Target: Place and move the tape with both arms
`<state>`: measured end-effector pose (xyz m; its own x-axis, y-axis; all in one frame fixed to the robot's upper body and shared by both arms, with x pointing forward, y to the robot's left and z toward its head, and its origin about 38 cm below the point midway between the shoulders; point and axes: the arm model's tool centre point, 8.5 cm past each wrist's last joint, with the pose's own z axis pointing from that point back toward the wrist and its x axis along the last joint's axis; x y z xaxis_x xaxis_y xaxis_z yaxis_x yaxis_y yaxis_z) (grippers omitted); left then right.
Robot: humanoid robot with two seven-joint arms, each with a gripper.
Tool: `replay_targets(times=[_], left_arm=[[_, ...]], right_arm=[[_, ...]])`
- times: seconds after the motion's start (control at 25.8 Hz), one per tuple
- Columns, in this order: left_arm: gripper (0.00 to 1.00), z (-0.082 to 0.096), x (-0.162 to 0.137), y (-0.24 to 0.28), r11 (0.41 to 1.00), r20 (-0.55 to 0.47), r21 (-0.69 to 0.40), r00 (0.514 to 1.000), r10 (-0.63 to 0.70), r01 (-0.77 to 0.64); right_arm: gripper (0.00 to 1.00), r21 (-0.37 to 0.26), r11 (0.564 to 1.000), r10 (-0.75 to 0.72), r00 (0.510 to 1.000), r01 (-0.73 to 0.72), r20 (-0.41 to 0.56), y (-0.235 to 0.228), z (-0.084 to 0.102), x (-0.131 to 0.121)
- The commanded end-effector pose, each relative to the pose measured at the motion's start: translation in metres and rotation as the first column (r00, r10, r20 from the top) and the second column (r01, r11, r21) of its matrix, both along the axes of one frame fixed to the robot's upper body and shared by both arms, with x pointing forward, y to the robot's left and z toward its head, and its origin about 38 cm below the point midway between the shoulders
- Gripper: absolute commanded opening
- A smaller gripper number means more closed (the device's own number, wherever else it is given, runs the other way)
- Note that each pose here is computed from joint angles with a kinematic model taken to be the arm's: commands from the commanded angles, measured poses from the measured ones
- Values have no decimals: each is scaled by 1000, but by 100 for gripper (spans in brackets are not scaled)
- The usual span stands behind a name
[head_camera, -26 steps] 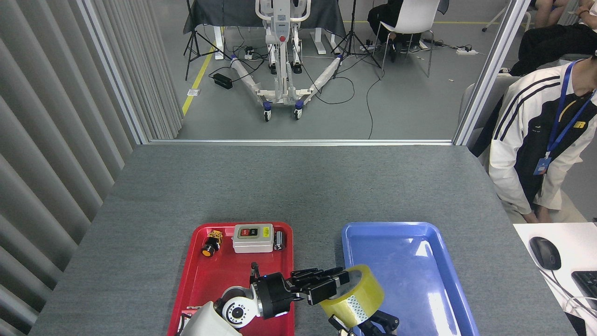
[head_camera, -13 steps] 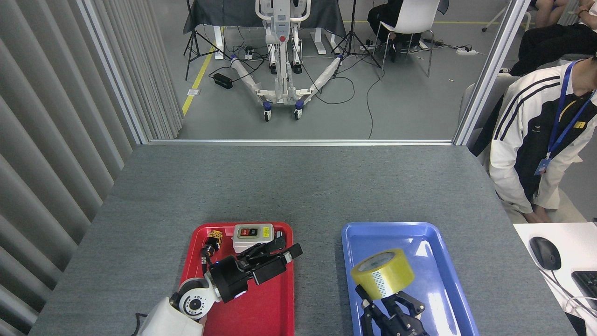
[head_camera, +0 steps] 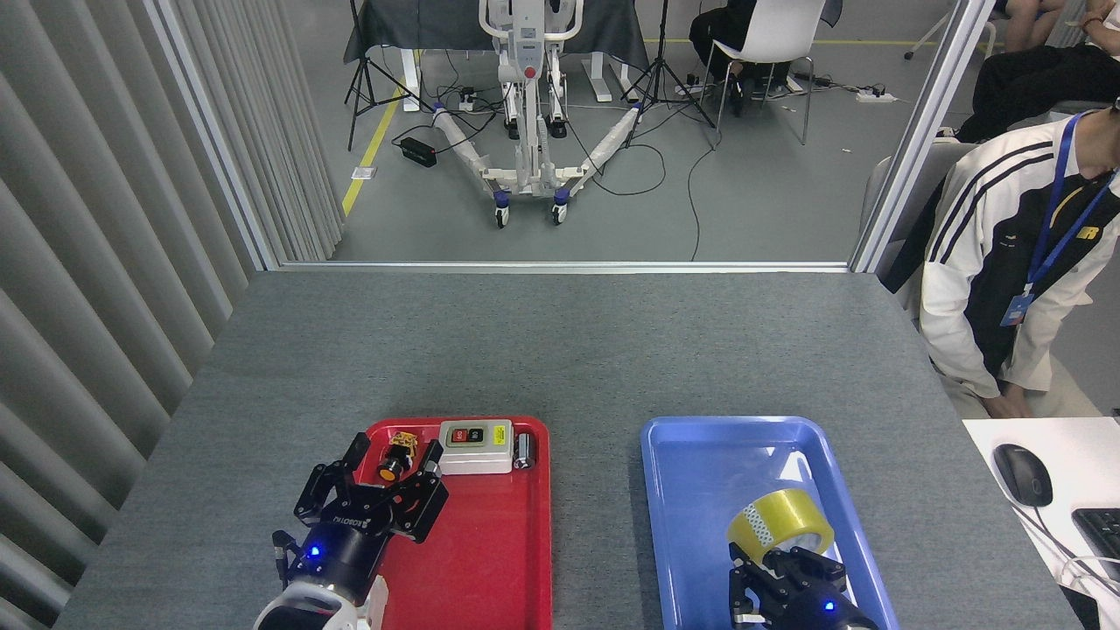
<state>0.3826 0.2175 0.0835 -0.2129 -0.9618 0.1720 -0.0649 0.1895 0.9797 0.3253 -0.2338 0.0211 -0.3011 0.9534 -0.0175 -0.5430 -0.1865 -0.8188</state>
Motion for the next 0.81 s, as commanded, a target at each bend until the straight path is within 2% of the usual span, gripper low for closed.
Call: replay_targets(times=[0.0, 0.08, 0.19, 0.27, 0.39, 0.43, 0.5, 0.78], left_arm=[[99, -5, -3, 6, 995, -7, 39, 996, 92, -92], [99, -7, -3, 5, 995, -15, 38, 996, 91, -90], [100, -14, -2, 6, 995, -35, 39, 995, 95, -94], [100, -17, -3, 5, 995, -43, 36, 995, 89, -88], [100, -15, -5, -7, 998, -26, 36, 999, 48, -47], [100, -14, -5, -7, 998, -24, 35, 999, 48, -47], [100, -15, -5, -8, 998, -26, 34, 998, 48, -47], [100, -18, -5, -9, 998, -35, 32, 998, 49, -47]], right_arm=[[3, 1, 1000, 15, 971, -16, -240, 4, 8, 5], [3, 16, 1000, 29, 955, -26, -296, 5, 15, 10], [6, -17, 999, 24, 934, -32, -356, 2, 29, 22], [11, -31, 999, -3, 917, -11, -398, -1, 35, 27], [28, -35, 998, -55, 898, 44, -437, -4, 41, 34], [41, -32, 998, -67, 899, 59, -433, -5, 42, 37], [100, -31, 996, -86, 898, 80, -432, -8, 39, 38], [100, 27, 994, -94, 952, 106, -291, -7, 42, 47]])
